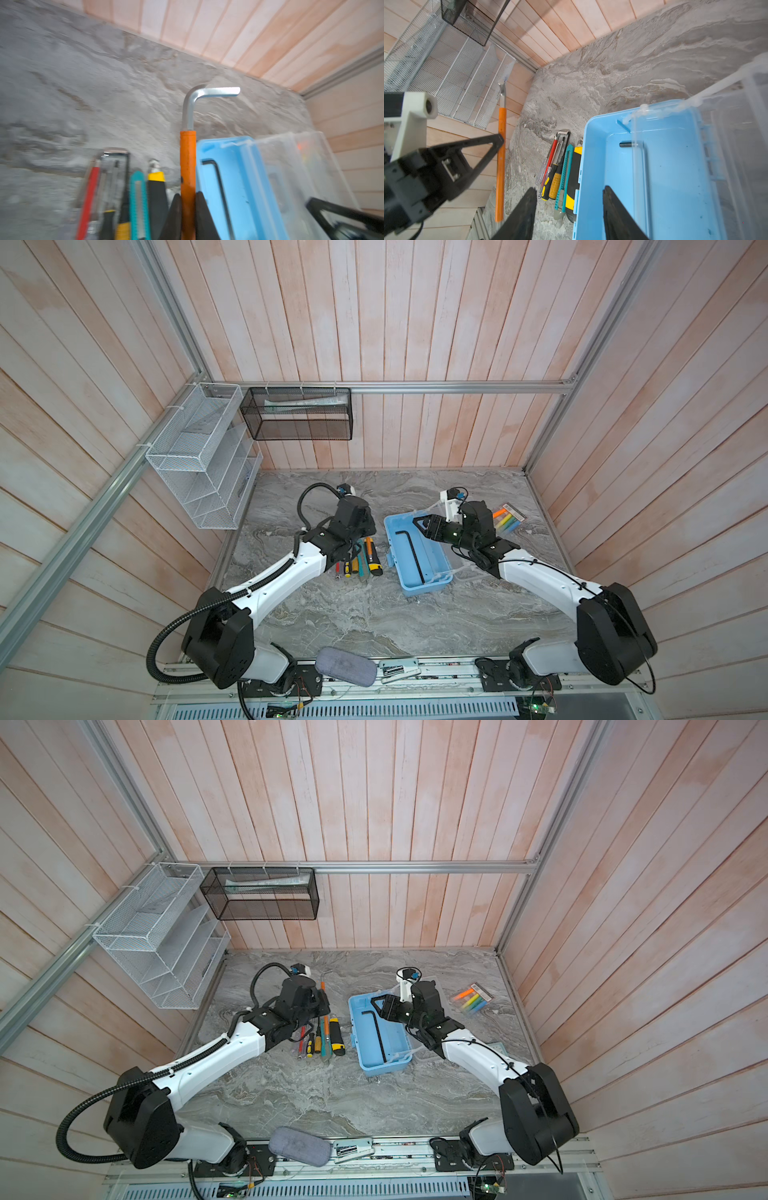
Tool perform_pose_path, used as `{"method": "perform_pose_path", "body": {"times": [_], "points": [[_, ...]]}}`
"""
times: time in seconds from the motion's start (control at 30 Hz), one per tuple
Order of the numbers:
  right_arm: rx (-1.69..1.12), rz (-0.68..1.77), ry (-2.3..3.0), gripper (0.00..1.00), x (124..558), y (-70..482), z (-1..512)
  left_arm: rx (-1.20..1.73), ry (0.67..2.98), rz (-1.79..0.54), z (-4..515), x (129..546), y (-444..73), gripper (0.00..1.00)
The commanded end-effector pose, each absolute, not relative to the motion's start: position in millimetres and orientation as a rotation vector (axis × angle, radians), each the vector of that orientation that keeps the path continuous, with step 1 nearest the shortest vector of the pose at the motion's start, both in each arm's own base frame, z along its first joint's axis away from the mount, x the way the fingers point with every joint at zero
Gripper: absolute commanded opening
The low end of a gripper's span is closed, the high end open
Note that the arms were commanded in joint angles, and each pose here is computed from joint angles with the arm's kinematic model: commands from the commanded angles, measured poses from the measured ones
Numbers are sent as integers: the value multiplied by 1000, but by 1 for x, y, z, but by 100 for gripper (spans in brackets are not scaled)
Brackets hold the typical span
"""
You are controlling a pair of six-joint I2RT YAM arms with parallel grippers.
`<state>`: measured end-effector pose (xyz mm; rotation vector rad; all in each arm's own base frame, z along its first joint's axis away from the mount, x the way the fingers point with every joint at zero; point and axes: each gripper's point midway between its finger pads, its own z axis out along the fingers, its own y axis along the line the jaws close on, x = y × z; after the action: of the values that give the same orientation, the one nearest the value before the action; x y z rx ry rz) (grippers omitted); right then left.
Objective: Pack the tool kit
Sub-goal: 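Lift the orange-handled hex key with the left gripper and carry it over the box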
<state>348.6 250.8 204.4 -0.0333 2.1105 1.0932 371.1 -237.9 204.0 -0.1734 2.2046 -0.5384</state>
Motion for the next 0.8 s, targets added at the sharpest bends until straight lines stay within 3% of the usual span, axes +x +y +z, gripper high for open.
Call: {"method": "perform_pose_path", "body": {"times": [0.0, 0.43, 0.77], "points": [[-11, 1097, 2082, 51, 347, 239, 212, -272, 2172, -722, 198, 373, -277, 0], [12, 1071, 2080, 51, 344, 217, 202, -277, 2335, -777, 122, 384, -344, 0], [17, 1078, 2096, 51, 342, 215, 191, -281, 2381, -699, 107, 377, -343, 0]]}}
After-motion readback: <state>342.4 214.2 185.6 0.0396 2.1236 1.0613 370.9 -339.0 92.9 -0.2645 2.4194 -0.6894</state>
